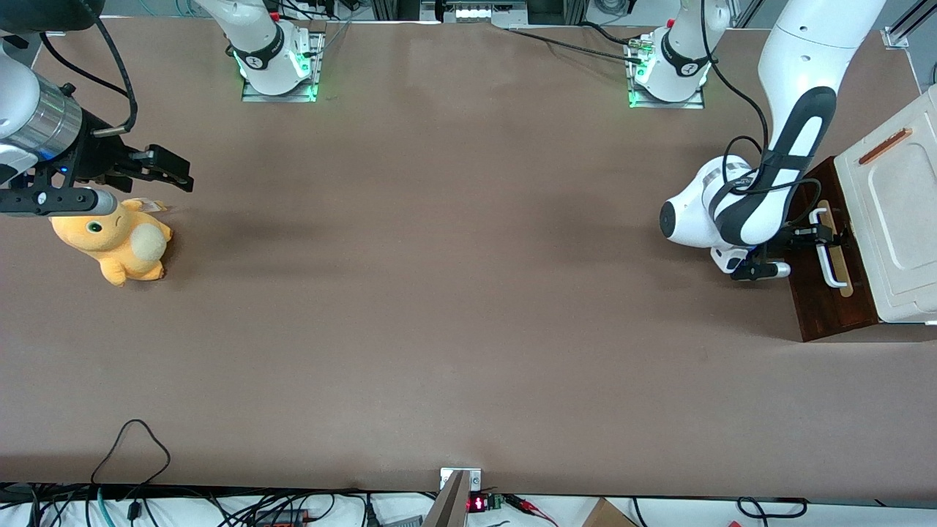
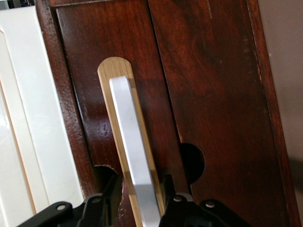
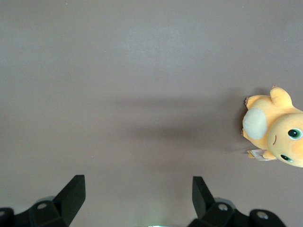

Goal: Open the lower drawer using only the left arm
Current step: 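Close the left gripper around the white bar handle, then pull the handle outward from the cabinet with the left gripper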

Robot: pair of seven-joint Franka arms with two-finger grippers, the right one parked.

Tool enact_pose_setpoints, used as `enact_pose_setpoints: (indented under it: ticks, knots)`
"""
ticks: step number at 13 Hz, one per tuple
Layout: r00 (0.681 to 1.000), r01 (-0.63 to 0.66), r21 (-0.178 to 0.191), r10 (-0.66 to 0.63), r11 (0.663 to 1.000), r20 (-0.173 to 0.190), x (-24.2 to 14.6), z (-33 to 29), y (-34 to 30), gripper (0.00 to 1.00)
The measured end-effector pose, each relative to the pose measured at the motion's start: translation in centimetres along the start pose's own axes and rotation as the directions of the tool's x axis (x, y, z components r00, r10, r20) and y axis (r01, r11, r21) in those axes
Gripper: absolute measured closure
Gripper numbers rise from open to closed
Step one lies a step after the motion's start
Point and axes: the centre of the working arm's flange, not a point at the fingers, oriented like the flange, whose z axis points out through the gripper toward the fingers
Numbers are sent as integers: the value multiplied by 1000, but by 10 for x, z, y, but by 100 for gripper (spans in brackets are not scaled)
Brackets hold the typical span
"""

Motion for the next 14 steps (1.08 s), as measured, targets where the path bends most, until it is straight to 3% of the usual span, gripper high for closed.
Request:
enact_pose_setpoints:
  ticks: [1, 7, 8, 14]
  knots:
    - [1000, -1, -1, 1, 1000, 0, 0, 0, 0, 63]
    - [1000, -4, -10, 4, 1000, -6, 2, 0, 4, 71]
    - [1000, 13, -7, -13, 1000, -7, 2, -1, 2, 79]
    - [1000, 26, -8, -26, 1000, -9, 3, -2, 3, 79]
